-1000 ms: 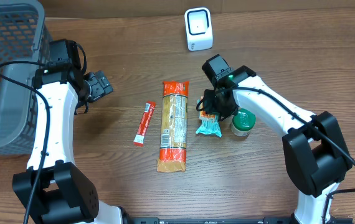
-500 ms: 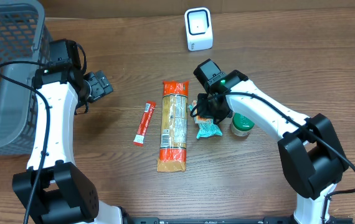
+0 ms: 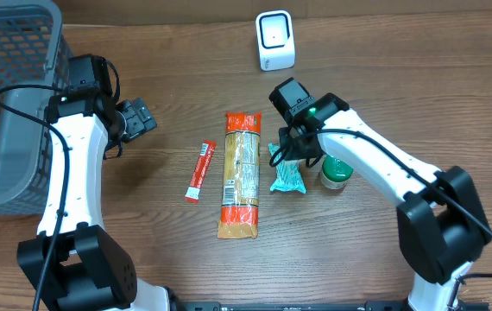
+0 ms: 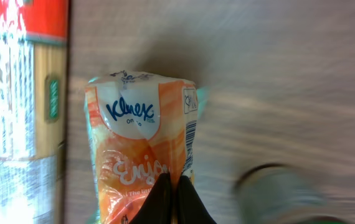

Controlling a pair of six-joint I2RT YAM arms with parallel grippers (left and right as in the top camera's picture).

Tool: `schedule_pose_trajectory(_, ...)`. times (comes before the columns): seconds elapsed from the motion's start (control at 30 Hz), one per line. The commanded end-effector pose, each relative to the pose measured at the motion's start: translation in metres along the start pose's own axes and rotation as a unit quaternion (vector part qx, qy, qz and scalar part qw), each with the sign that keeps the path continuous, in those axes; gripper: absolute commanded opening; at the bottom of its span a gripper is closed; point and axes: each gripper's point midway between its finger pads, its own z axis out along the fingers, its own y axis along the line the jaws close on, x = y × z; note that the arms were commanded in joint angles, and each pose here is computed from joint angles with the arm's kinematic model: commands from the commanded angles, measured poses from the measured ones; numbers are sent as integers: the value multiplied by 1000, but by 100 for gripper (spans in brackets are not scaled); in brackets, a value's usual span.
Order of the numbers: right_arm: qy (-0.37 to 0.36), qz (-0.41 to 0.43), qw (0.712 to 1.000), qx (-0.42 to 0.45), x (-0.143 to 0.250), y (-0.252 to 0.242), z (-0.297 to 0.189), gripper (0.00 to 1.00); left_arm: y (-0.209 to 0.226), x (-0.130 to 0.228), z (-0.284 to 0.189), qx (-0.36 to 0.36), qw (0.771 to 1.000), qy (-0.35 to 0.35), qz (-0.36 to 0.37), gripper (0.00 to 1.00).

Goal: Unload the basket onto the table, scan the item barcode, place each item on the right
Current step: 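Lift the Kleenex pack with the right gripper and move it right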

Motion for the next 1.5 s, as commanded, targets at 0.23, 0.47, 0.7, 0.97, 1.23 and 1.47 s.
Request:
schedule_pose_trajectory(0.23, -168, -36, 968, 185, -57, -44, -55, 4, -2, -6, -9, 6, 1000, -14, 5, 100)
schedule_pose_trajectory(0.47, -187, -50, 936, 295, -60, -67, -51, 4, -2, -6, -9, 6, 1000, -14, 5, 100)
schedule_pose_trajectory(0.7, -195, -63, 909, 364, -60, -79, -41, 4, -2, -6, -9, 6, 1000, -14, 5, 100)
schedule_pose_trajectory(0.97, -192, -103, 850, 480, -53, -107, -55, 4, -2, -6, -9, 6, 1000, -14, 5, 100)
schedule_pose_trajectory(1.23, -126, -123, 846, 504, -32, -131, -57, 4, -2, -6, -9, 6, 1000, -14, 5, 100)
schedule_pose_trajectory(1.47, -69, -25, 857, 510, -8, -186, -56, 4, -2, -6, -9, 6, 1000, -14, 5, 100)
